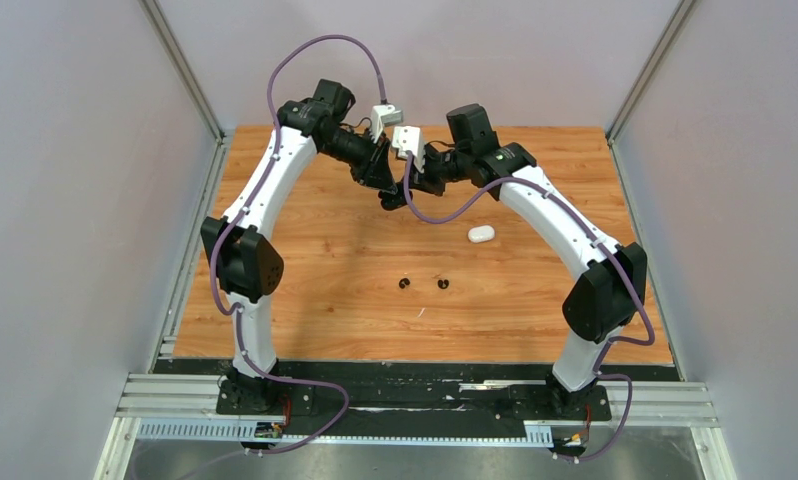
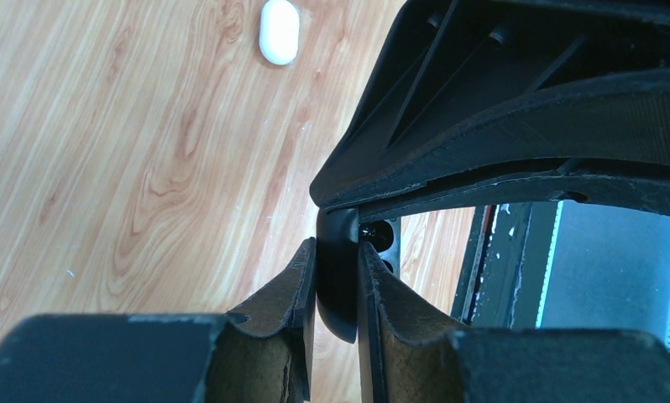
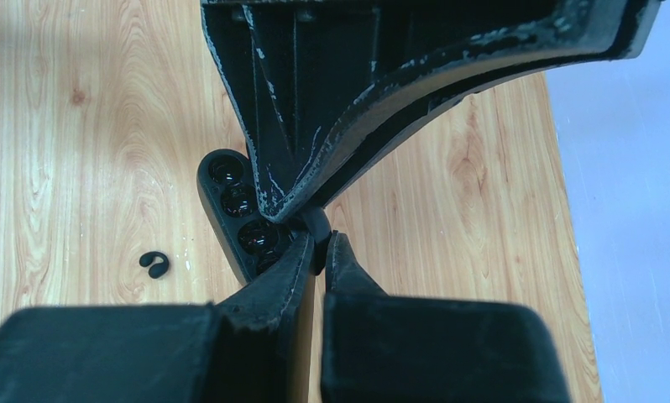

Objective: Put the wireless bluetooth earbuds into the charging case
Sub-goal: Pass from the right arm to the left

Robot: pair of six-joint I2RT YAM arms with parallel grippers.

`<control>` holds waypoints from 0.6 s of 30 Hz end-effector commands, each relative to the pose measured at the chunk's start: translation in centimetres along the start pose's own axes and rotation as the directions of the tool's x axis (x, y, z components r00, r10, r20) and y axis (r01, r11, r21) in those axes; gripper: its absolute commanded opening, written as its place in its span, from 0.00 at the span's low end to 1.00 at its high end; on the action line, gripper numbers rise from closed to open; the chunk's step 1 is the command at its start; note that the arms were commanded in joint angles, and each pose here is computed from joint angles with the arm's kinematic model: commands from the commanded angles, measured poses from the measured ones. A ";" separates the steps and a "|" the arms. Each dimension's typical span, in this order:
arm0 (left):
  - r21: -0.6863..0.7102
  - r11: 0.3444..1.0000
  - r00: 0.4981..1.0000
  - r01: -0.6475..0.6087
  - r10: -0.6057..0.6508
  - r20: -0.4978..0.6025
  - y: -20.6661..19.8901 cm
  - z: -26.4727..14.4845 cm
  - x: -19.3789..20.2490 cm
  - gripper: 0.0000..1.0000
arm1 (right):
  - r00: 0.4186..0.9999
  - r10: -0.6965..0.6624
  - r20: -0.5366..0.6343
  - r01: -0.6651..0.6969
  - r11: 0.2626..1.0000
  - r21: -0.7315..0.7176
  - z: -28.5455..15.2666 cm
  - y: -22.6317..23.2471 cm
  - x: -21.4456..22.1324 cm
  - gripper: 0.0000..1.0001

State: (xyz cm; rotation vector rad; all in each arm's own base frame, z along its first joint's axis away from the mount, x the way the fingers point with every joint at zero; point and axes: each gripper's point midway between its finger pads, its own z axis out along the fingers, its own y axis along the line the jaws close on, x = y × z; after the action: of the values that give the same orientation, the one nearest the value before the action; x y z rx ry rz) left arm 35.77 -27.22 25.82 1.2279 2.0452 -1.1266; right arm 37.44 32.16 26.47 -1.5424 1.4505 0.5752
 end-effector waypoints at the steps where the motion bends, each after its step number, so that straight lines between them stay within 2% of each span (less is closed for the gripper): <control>1: 0.018 0.999 0.998 -0.039 0.039 0.043 -0.9 -0.6 -1.7 0.15 | 0.995 -0.082 0.060 0.081 0.996 0.030 -1.4 -0.3 -3.0 0.00; 4: 0.021 0.999 0.998 -0.047 0.046 0.044 -0.9 -0.7 -1.7 0.09 | 0.995 -0.080 0.063 0.078 0.997 0.029 -1.4 -0.3 -3.1 0.01; 7: 0.017 0.999 0.998 -0.050 0.049 0.040 -0.9 -0.7 -1.6 0.00 | 0.997 -0.052 0.063 0.048 0.997 0.055 -1.7 -0.9 -3.4 0.14; 10: 0.001 0.998 0.998 -0.058 0.058 0.037 -0.6 -0.8 -1.6 0.00 | 0.996 -0.045 0.076 0.037 0.994 0.107 -2.8 -1.7 -4.6 0.17; 13: -0.014 0.998 0.997 -0.063 0.063 0.036 -0.4 -1.1 -1.6 0.00 | 0.996 -0.046 0.082 0.031 0.983 0.179 -4.8 -2.8 -5.9 0.27; 18: -0.065 0.994 0.996 -0.086 0.087 0.019 0.5 -1.6 -1.2 0.00 | 0.990 0.069 0.123 -0.100 0.959 0.266 -9.4 -3.7 -6.5 0.42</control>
State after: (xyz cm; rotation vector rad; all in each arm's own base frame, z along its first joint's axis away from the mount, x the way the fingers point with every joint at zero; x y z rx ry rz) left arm 36.12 -26.88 25.71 1.2254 2.0518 -1.1024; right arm 37.94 30.34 29.20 -1.4214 1.5131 0.5169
